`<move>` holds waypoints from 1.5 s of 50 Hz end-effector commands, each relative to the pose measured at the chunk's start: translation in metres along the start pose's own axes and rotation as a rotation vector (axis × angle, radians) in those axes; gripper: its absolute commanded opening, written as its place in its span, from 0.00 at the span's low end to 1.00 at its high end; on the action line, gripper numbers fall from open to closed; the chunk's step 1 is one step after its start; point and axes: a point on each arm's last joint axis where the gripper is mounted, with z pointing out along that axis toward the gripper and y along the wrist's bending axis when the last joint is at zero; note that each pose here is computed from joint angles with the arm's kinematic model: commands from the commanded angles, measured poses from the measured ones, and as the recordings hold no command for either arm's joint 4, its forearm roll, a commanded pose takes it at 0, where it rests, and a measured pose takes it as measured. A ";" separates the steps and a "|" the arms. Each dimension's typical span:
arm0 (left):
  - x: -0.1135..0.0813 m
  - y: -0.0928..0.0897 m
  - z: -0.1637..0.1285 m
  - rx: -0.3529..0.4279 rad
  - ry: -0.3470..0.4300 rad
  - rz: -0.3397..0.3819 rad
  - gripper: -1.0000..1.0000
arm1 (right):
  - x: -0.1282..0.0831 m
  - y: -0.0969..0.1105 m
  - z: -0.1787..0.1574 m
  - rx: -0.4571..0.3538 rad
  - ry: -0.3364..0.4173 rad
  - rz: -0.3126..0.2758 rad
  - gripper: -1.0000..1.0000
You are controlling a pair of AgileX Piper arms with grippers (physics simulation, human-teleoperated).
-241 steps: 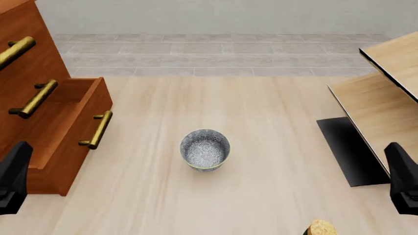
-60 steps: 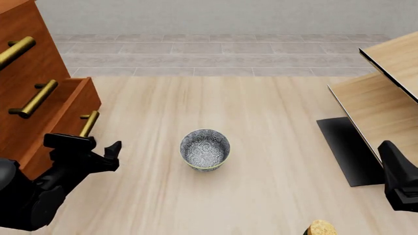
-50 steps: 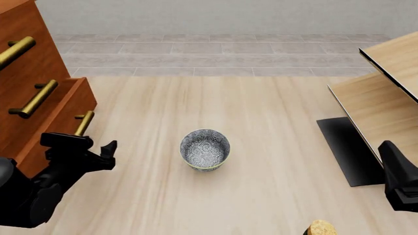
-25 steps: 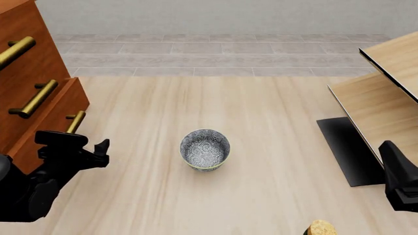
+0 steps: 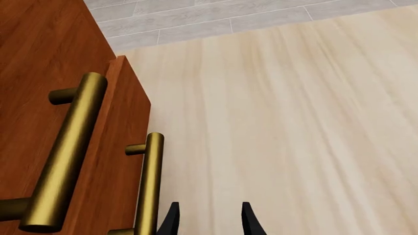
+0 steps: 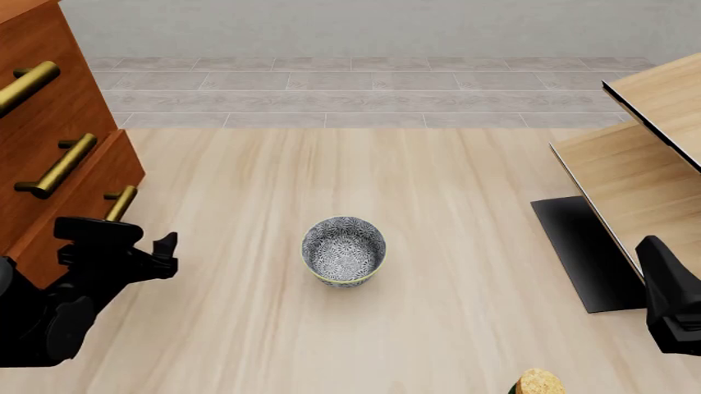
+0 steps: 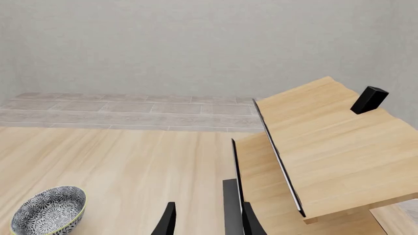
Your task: Close the bottom drawer of the cabinet.
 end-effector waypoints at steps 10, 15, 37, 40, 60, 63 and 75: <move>-0.003 0.010 0.006 -0.048 -0.018 0.005 1.00 | 0.000 0.000 0.000 0.002 -0.001 -0.002 1.00; 0.000 0.011 0.008 -0.055 -0.013 0.013 1.00 | 0.000 0.000 0.000 0.003 -0.001 -0.003 1.00; 0.003 0.016 0.009 -0.072 -0.007 0.024 1.00 | 0.000 0.000 -0.001 0.006 -0.001 -0.004 1.00; 0.006 0.017 0.011 -0.076 -0.005 0.028 1.00 | 0.000 0.000 -0.001 0.005 -0.001 -0.004 1.00; 0.005 0.022 0.011 -0.096 -0.002 0.049 1.00 | 0.000 0.000 0.000 0.005 0.000 -0.002 1.00; 0.005 0.023 0.011 -0.098 -0.003 0.054 1.00 | 0.000 0.000 0.000 0.005 0.001 -0.002 1.00; 0.007 0.025 0.012 -0.108 0.000 0.067 1.00 | 0.000 0.000 0.000 0.005 0.002 0.001 1.00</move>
